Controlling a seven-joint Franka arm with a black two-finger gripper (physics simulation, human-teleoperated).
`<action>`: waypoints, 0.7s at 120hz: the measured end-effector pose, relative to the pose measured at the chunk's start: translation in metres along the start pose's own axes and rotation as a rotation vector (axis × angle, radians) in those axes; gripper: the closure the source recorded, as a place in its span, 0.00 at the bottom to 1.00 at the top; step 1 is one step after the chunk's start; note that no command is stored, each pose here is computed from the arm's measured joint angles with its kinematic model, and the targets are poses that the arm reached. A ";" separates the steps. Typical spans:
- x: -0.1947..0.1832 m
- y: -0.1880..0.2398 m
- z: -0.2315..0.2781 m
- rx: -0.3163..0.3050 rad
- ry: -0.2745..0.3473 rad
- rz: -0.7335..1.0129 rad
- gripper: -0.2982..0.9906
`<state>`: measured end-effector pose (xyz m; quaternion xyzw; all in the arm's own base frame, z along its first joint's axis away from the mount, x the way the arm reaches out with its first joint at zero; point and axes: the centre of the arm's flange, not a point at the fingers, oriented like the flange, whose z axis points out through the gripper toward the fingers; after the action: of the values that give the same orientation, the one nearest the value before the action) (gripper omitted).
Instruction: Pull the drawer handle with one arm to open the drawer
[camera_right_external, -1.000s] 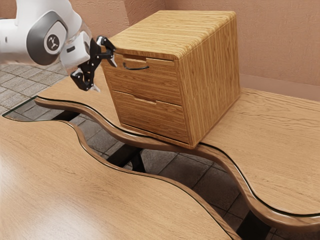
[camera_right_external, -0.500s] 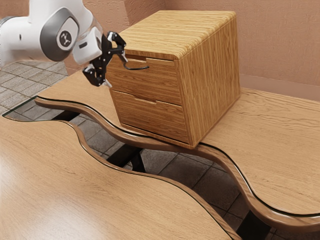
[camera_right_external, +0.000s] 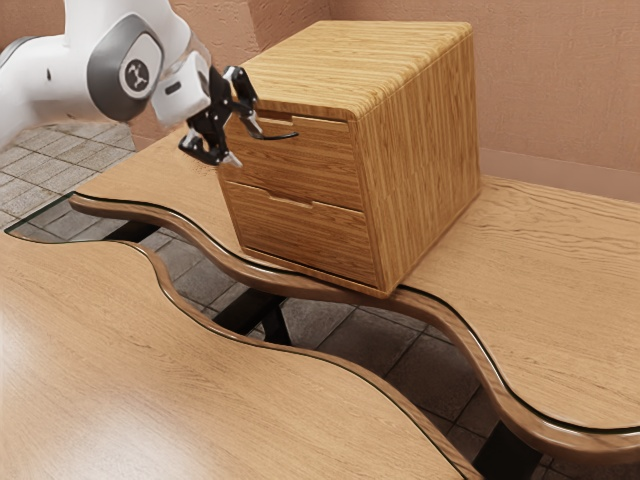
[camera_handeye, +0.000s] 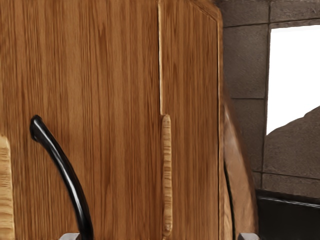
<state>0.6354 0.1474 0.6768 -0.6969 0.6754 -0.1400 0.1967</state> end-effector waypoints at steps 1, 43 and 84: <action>0.000 0.000 -0.001 0.003 0.000 0.000 0.46; 0.002 -0.005 0.010 0.016 0.036 -0.021 0.66; 0.001 -0.006 0.010 0.024 0.044 -0.027 0.54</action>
<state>0.6451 0.1474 0.6707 -0.7002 0.6684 -0.1659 0.1882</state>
